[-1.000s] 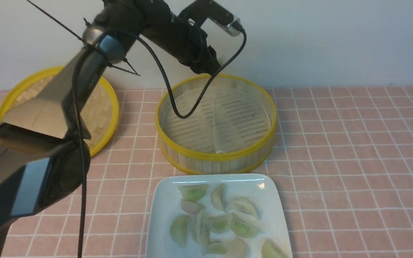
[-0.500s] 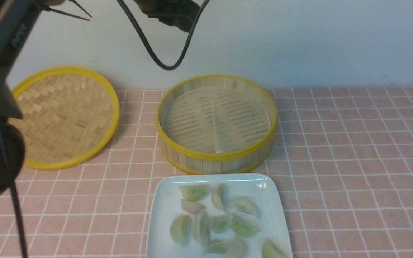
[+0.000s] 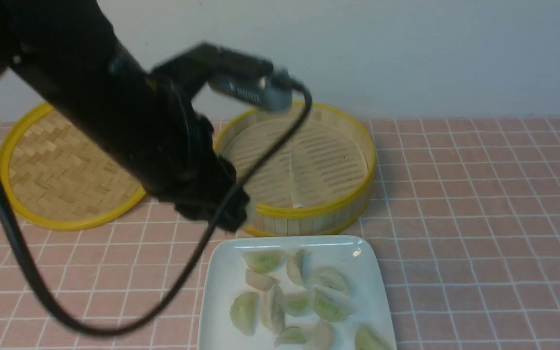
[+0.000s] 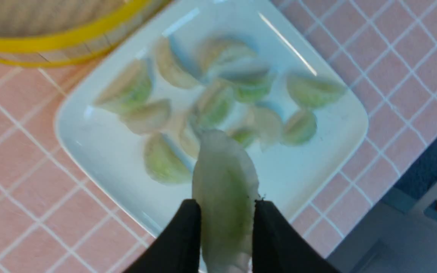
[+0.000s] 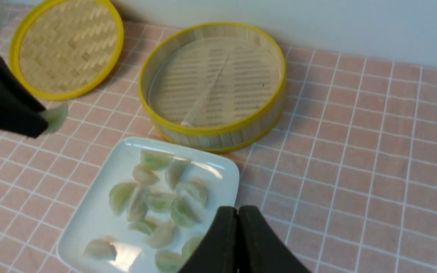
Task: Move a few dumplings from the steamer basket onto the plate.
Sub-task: Use the left arm to put the dumpling into the plate
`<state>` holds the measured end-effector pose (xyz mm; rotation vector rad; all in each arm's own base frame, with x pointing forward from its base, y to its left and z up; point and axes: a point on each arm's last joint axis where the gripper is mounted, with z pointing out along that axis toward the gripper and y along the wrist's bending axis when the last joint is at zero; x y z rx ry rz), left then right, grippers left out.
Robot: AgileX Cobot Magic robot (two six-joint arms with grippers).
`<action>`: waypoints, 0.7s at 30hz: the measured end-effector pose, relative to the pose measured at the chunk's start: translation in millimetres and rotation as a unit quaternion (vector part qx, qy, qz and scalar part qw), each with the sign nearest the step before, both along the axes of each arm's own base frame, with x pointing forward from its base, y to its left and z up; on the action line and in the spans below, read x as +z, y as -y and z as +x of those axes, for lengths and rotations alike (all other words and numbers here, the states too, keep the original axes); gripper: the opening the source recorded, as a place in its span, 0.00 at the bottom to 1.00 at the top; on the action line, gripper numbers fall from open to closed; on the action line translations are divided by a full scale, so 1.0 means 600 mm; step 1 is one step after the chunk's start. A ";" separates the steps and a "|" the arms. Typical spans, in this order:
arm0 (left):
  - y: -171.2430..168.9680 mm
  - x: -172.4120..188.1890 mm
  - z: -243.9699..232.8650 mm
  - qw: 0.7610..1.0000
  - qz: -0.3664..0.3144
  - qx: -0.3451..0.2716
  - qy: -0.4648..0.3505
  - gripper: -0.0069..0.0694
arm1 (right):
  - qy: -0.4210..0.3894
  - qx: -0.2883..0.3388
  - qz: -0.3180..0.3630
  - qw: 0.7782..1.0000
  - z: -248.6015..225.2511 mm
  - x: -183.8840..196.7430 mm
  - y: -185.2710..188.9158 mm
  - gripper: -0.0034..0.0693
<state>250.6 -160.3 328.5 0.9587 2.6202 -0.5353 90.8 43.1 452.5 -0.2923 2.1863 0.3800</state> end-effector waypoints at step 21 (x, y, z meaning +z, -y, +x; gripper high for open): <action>0.043 -0.242 0.012 0.990 0.078 -0.014 -0.118 0.52 | -0.023 0.011 0.005 1.000 -0.020 -0.036 0.002 0.03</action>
